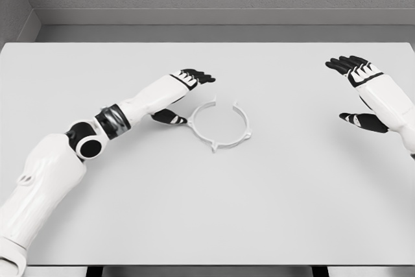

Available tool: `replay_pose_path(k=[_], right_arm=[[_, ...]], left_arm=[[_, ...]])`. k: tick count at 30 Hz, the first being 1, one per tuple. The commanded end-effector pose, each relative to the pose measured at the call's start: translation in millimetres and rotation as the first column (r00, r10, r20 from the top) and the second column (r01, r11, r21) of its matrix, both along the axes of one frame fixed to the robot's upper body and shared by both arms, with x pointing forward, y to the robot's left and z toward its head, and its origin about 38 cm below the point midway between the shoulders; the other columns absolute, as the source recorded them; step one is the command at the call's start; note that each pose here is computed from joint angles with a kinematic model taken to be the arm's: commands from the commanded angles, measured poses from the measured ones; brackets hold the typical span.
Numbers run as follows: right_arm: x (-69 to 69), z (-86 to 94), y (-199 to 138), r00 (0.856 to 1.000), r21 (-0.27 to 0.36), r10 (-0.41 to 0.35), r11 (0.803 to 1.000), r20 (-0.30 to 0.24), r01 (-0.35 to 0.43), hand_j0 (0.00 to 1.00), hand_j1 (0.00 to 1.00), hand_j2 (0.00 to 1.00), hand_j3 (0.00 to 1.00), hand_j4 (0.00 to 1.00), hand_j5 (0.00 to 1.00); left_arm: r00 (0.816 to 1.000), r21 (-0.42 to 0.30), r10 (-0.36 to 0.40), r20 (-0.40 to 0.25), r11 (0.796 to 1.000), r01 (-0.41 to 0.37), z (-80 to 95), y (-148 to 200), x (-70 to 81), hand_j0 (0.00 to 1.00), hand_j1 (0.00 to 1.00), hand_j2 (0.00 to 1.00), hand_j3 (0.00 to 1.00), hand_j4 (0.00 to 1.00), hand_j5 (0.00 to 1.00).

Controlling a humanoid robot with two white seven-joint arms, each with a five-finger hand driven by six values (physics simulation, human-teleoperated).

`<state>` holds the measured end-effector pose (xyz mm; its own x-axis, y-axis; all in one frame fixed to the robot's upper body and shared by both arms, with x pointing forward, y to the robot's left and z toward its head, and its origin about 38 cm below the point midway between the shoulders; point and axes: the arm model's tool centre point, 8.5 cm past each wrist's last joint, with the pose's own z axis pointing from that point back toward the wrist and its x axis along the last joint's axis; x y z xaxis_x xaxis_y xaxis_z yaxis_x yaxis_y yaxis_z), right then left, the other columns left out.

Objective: Assemble PVC drainage pipe clamps

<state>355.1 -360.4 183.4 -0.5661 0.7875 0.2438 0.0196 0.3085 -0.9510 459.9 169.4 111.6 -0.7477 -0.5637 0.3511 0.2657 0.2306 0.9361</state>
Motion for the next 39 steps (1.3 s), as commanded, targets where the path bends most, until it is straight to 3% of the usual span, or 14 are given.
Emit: replay_pose_path(k=[1, 32, 36, 39], right_arm=[[0.1, 0.2, -1, 1.0, 0.007, -0.001, 1.0, -0.001, 0.001, 1.0, 1.0, 1.0, 1.0, 1.0, 1.0], [1.1, 0.4, 0, 1.0, 0.006, 0.003, 1.0, -0.001, -0.003, 1.0, 1.0, 1.0, 1.0, 1.0, 1.0], [1.1, 0.8, 1, 1.0, 0.006, 0.003, 1.0, 0.0, -0.003, 1.0, 1.0, 1.0, 1.0, 1.0, 1.0], [1.1, 0.4, 1, 1.0, 0.006, 0.005, 1.0, -0.001, -0.005, 1.0, 1.0, 1.0, 1.0, 1.0, 1.0]], left_arm=[[1.0, -0.013, -0.001, -0.002, 1.0, 0.001, 0.5, -2, -0.4, 1.0, 1.0, 1.0, 1.0, 1.0, 1.0], [1.0, -0.067, -0.031, -0.001, 0.997, 0.031, 3.4, -29, -3.4, 1.0, 1.0, 1.0, 1.0, 1.0, 1.0], [1.0, -0.07, -0.009, 0.001, 0.998, 0.009, 5.9, -20, 0.2, 1.0, 1.0, 1.0, 1.0, 1.0, 1.0], [0.998, -0.096, 0.062, 0.026, 0.994, -0.06, 20.2, 7, 12.1, 1.0, 1.0, 1.0, 1.0, 1.0, 1.0]])
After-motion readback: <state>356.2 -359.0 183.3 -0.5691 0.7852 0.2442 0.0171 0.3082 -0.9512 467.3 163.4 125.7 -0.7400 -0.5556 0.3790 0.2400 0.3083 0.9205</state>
